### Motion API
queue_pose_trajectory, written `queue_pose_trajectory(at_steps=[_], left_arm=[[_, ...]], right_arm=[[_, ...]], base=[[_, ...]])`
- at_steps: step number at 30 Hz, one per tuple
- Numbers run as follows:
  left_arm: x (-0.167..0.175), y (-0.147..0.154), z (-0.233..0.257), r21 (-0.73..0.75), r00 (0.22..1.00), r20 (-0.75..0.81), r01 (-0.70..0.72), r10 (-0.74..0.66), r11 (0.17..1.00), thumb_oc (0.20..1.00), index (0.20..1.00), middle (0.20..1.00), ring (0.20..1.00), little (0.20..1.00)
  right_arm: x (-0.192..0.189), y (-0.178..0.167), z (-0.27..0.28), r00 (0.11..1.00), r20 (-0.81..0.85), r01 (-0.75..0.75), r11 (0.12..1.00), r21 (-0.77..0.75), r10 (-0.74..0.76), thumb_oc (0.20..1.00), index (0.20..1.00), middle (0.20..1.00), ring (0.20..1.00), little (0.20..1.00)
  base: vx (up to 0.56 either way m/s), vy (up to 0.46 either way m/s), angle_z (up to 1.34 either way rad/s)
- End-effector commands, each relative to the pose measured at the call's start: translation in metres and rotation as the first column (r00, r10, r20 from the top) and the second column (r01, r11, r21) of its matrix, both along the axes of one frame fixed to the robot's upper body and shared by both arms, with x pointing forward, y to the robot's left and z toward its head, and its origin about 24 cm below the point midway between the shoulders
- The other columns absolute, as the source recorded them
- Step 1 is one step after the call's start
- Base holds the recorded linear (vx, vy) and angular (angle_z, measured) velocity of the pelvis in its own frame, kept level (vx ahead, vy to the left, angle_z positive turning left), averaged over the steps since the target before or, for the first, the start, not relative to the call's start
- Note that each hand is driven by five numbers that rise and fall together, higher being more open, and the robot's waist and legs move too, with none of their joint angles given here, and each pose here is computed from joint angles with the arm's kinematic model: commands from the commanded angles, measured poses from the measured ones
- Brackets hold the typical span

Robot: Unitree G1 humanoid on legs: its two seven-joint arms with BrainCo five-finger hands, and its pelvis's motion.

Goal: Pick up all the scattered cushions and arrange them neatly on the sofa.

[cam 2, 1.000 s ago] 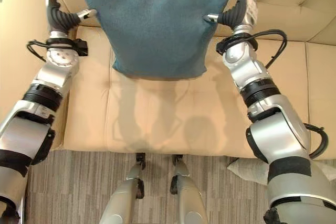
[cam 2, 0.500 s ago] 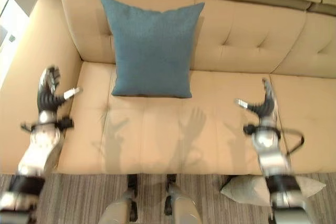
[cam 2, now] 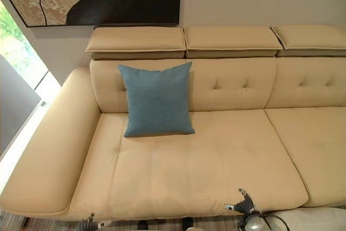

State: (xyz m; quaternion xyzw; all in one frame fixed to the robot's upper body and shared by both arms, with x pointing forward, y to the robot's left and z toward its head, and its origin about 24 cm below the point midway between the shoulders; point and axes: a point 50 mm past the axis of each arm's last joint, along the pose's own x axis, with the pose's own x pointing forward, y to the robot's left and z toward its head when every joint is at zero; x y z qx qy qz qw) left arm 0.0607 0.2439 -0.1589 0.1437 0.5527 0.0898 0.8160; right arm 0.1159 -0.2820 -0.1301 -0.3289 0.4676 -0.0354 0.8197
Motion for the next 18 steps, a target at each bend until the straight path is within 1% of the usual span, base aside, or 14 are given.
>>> queue_pose_trajectory(at_steps=[1, 4, 8, 13, 18], left_arm=[[0.035, 0.017, 0.011, 0.072, 0.996, 0.071, 0.053, -0.058, 0.996, 1.000, 1.000, 1.000, 1.000, 1.000], [0.035, 0.016, 0.010, 0.074, 0.996, 0.060, 0.065, -0.069, 0.995, 1.000, 1.000, 1.000, 1.000, 1.000], [0.044, 0.017, 0.013, 0.081, 0.994, 0.078, 0.073, -0.079, 0.994, 1.000, 1.000, 1.000, 1.000, 1.000], [0.051, 0.007, 0.011, 0.050, 0.992, 0.089, 0.085, -0.089, 0.995, 1.000, 1.000, 1.000, 1.000, 1.000], [0.054, -0.001, 0.010, 0.024, 0.991, 0.104, 0.077, -0.079, 0.997, 1.000, 1.000, 1.000, 1.000, 1.000]], right_arm=[[0.016, -0.002, 0.004, 0.999, 0.040, 0.020, 1.000, -0.010, -0.019, 1.000, 1.000, 1.000, 1.000, 1.000], [0.009, 0.001, -0.001, 1.000, 0.004, 0.027, 1.000, -0.002, -0.027, 1.000, 1.000, 1.000, 1.000, 1.000], [0.004, -0.003, -0.003, 0.998, -0.024, 0.060, 0.998, -0.005, -0.060, 1.000, 1.000, 1.000, 1.000, 1.000], [0.006, -0.003, -0.004, 0.997, -0.046, 0.054, 0.998, -0.015, -0.054, 1.000, 1.000, 1.000, 1.000, 1.000], [0.009, -0.004, -0.003, 0.997, -0.045, 0.059, 0.998, -0.014, -0.059, 1.000, 1.000, 1.000, 1.000, 1.000]], base=[[-0.08, -0.058, -0.09], [-0.11, -0.065, 0.00], [-0.17, -0.043, 0.01], [-0.21, 0.023, -0.02], [-0.14, 0.102, -0.51]])
